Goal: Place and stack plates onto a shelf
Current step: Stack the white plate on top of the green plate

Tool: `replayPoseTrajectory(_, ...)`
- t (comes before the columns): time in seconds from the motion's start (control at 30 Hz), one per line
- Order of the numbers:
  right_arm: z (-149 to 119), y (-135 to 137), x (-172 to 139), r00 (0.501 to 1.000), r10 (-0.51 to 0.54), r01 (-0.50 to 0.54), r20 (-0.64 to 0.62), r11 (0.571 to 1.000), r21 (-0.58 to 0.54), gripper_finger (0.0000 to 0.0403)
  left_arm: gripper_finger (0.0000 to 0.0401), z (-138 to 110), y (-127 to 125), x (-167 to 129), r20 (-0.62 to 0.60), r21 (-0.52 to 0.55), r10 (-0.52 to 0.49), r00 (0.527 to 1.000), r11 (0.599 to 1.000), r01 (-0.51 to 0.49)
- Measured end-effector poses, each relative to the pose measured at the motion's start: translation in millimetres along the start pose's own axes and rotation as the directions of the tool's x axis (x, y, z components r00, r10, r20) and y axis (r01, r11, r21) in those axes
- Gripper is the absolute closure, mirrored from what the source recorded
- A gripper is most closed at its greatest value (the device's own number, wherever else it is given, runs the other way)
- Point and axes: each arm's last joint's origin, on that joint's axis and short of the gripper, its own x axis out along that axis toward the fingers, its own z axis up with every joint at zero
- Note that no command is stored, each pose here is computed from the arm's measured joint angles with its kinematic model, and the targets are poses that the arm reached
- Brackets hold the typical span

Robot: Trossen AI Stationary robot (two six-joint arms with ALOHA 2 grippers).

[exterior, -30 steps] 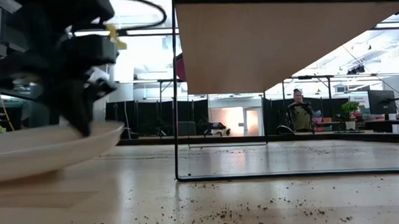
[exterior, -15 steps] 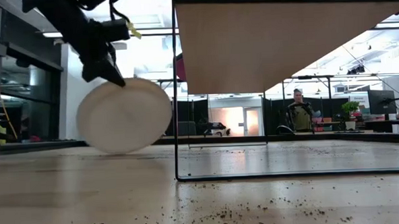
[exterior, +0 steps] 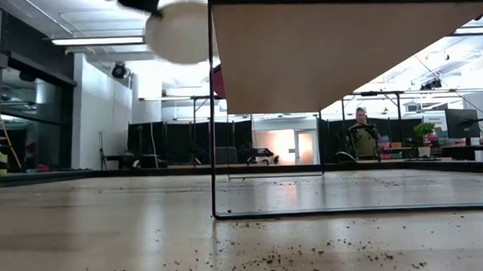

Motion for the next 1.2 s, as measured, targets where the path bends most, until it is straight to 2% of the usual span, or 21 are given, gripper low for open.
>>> replayPoseTrajectory(0.1, 0, -2, 1, 1.0, -0.012, 0.012, -0.001, 1.0, 0.01, 0.0204, 0.04, 20, 10, 3, 0.183, -0.074, -0.145, 0.972, 0.984, 0.161)
replayPoseTrajectory(0.17, 0, -3, 1, 1.0, -0.015, 0.015, -0.001, 1.0, 0.024, 0.0204, 0.04, 29, 13, 9, 0.249, -0.111, -0.221, 0.943, 0.961, 0.254)
replayPoseTrajectory(0.27, 0, -3, 1, 1.0, -0.017, 0.017, 0.0, 1.0, 0.026, 0.0204, 0.04, 35, 9, 25, 0.231, -0.163, -0.328, 0.916, 0.915, 0.369)
replayPoseTrajectory(0.4, 0, -3, 1, 1.0, -0.017, 0.017, 0.003, 1.0, 0.008, 0.0204, 0.04, 38, -1, 54, 0.104, -0.206, -0.464, 0.88, 0.856, 0.475)
replayPoseTrajectory(0.53, 2, -3, 1, 1.0, -0.018, 0.018, 0.018, 1.0, 0.0, 0.0204, 0.04, 41, -15, 82, -0.033, -0.226, -0.512, 0.858, 0.84, 0.493)
replayPoseTrajectory(0.63, 5, -3, 1, 0.999, -0.019, 0.02, 0.045, 1.0, -0.013, 0.0204, 0.04, 39, -28, 99, -0.092, -0.223, -0.53, 0.843, 0.836, 0.501)
replayPoseTrajectory(0.83, 10, -4, -2, 0.996, -0.021, 0.024, 0.088, 0.999, -0.035, 0.0204, 0.04, 19, -59, 123, -0.181, -0.299, -0.631, 0.754, 0.766, 0.569)
replayPoseTrajectory(1.07, 17, -8, -11, 0.99, -0.024, 0.027, 0.138, 0.999, -0.023, 0.0204, 0.04, 2, -91, 139, -0.232, -0.361, -0.691, 0.685, 0.715, 0.599)
replayPoseTrajectory(1.2, 18, -8, -12, 0.989, -0.024, 0.024, 0.144, 1.0, 0.001, 0.0204, 0.04, -2, -101, 141, -0.253, -0.351, -0.702, 0.666, 0.708, 0.613)
